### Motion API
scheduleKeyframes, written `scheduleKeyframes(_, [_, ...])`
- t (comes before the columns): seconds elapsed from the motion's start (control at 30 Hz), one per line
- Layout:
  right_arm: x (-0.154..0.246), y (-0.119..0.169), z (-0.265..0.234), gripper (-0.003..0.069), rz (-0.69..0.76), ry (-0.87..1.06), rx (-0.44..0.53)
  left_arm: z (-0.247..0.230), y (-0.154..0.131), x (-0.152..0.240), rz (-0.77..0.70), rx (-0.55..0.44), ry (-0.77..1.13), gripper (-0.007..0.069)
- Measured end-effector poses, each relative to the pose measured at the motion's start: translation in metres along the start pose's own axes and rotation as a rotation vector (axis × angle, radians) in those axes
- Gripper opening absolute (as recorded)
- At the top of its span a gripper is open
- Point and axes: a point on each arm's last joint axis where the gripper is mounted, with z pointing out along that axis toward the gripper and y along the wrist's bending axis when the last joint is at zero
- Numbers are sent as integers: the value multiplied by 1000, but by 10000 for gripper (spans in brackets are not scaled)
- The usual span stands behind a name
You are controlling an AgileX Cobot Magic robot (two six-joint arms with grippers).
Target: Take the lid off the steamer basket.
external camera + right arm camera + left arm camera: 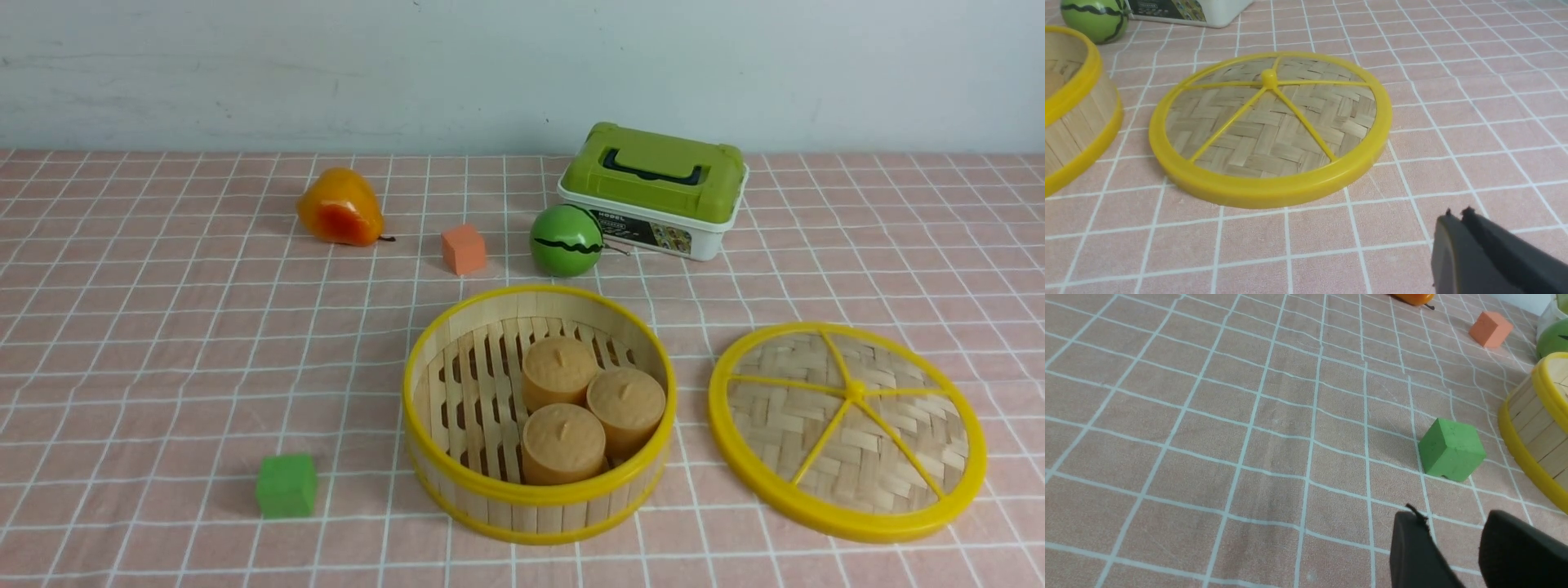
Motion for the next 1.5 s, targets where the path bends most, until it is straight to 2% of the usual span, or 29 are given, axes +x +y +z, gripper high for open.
scheduleKeyframes(1.5, [0, 1, 0, 21, -4, 9, -19, 0, 0, 0, 0, 0, 0, 239])
